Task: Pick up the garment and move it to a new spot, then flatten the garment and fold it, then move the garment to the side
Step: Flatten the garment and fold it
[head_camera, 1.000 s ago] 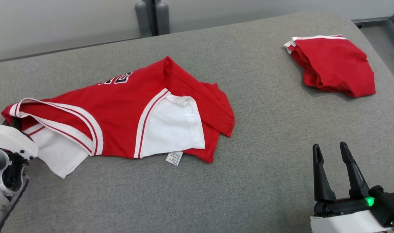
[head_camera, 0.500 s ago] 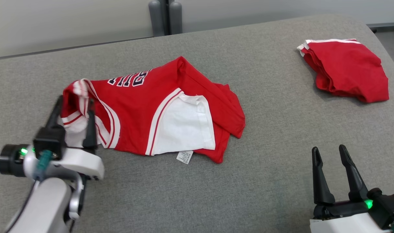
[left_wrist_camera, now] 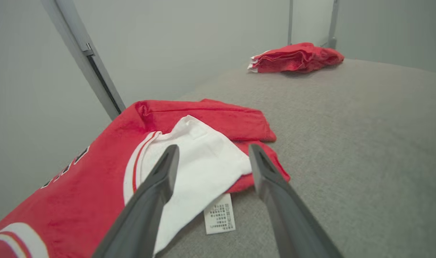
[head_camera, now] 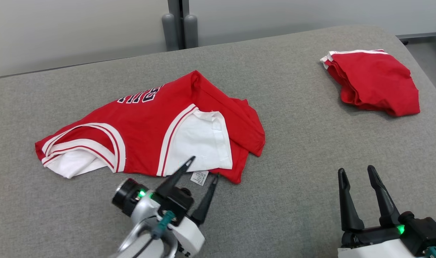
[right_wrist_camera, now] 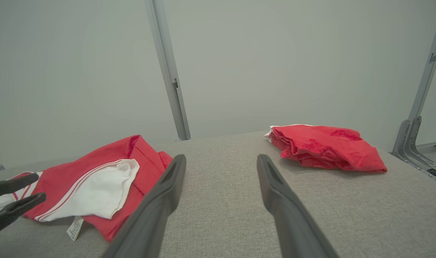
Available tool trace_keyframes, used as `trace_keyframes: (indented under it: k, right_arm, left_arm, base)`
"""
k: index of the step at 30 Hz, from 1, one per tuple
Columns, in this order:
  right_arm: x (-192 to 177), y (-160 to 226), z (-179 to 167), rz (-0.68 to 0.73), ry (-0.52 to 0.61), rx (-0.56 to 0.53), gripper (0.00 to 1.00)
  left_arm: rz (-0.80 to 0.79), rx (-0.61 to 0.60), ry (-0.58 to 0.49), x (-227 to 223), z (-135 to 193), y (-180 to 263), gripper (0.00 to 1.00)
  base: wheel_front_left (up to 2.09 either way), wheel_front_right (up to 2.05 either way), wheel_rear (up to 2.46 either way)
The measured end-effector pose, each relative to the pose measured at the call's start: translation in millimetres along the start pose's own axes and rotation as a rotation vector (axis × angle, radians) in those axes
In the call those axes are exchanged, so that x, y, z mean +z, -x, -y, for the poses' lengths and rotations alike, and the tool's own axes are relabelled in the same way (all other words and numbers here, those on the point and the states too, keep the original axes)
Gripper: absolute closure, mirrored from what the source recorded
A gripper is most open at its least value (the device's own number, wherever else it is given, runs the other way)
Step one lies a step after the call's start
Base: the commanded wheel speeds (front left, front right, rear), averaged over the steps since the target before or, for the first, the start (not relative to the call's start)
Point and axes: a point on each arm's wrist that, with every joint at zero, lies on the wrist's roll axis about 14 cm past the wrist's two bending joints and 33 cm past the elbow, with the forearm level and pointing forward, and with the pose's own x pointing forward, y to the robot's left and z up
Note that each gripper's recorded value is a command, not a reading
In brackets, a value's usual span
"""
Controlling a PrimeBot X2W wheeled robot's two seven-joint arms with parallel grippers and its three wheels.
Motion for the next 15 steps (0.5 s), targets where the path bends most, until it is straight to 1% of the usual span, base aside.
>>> trace_keyframes:
  k: [2,5,10,15]
  right_arm:
    - [-2,1,-1,-0.007,-0.008,-0.001,0.00]
    - [-4,1,-2,-0.012,-0.021,-0.001,0.00]
    - [-8,-1,1,-0.026,-0.023,-0.013,0.00]
    - [-13,-1,8,-0.043,-0.019,-0.037,0.00]
  left_arm:
    - [-0.035,-0.074,-0.044,-12,21,-4,0.00]
    - [-0.078,-0.123,-0.125,-28,32,-12,0.00]
    - [-0.122,-0.135,-0.148,-42,37,-31,0.00]
    - [-0.139,-0.130,-0.162,-48,34,-44,0.00]
  base:
    - [0.00,0.00,0.00]
    - [0.00,0.00,0.00]
    - [0.00,0.00,0.00]
    - [0.00,0.00,0.00]
